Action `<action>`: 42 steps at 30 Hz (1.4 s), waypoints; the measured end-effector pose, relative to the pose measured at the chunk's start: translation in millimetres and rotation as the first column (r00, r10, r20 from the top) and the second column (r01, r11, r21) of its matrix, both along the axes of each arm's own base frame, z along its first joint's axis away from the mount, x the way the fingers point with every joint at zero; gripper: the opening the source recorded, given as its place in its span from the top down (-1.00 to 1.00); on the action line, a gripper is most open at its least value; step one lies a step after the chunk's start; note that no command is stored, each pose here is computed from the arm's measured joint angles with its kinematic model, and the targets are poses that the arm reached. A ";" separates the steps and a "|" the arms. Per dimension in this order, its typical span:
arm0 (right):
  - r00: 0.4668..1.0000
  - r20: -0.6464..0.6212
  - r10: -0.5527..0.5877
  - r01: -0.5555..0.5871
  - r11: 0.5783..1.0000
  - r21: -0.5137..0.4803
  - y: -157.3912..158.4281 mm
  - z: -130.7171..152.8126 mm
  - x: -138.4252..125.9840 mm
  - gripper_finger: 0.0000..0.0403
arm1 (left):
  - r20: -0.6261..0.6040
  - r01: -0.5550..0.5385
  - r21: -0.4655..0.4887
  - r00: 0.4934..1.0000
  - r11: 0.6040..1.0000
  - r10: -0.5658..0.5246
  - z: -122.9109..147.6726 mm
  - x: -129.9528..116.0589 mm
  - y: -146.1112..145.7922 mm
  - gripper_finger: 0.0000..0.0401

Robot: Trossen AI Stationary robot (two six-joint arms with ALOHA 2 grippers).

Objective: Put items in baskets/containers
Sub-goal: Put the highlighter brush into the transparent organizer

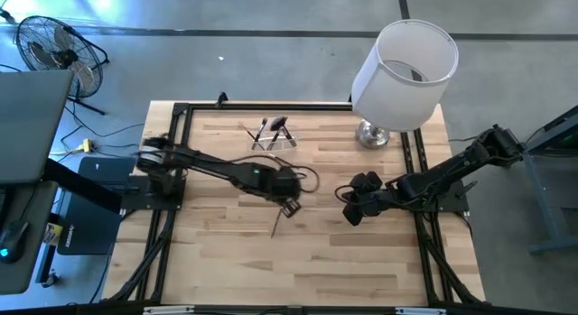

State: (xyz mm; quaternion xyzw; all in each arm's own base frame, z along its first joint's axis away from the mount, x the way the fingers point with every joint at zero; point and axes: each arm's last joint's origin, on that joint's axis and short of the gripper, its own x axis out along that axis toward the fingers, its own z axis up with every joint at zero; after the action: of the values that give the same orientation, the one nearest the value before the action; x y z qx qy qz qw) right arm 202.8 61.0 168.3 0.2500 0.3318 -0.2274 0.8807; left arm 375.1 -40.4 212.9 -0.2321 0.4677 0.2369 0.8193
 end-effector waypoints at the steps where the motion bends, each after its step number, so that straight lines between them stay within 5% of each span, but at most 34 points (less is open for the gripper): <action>1: 1.000 0.008 -0.001 0.001 1.000 0.002 0.1 0.5 0.6 1.00 | 0.014 -0.030 0.003 0.999 1.000 0.030 2.3 -9.8 1.3 1.00; 5: 0.999 0.052 -0.014 0.015 1.000 -0.003 0.5 3.2 3.3 1.00 | 0.124 -0.127 0.046 0.985 0.991 0.120 6.6 -47.6 2.3 1.00; 12: 0.980 0.196 0.025 -0.021 1.000 -0.023 -0.4 15.3 15.5 1.00 | 0.498 -0.144 0.067 0.863 0.987 0.092 25.2 -77.8 -3.5 1.00; 16: 0.936 0.339 0.098 -0.075 0.994 -0.080 -2.7 30.5 26.7 1.00 | 0.528 -0.095 0.134 0.849 0.986 0.010 29.4 -75.9 -3.4 1.00; 22: 0.869 0.470 0.156 -0.160 0.987 -0.033 -12.4 44.3 36.5 0.95 | 0.666 -0.047 0.272 0.730 0.961 -0.152 54.0 -65.4 -5.6 1.00; 27: 0.846 0.500 0.189 -0.192 0.980 -0.045 -13.7 47.9 38.2 0.68 | 0.679 -0.033 0.415 0.676 0.909 -0.285 65.5 -62.6 -6.1 1.00; 31: 0.773 0.593 0.225 -0.212 0.973 -0.093 -11.8 59.8 40.5 0.45 | 0.678 -0.031 0.493 0.640 0.870 -0.362 72.5 -61.6 -6.5 1.00; 42: 0.693 0.686 0.222 -0.174 0.975 -0.140 -13.4 76.8 46.3 0.26 | 0.717 -0.027 0.498 0.575 0.867 -0.394 79.5 -60.6 -7.8 1.00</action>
State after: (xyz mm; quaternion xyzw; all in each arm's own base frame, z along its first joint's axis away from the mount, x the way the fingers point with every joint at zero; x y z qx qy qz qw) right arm 249.1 47.6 245.1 0.2515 -0.0070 -0.0308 0.9673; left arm 314.5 -48.2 292.4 -0.0625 0.0020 0.1206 0.9907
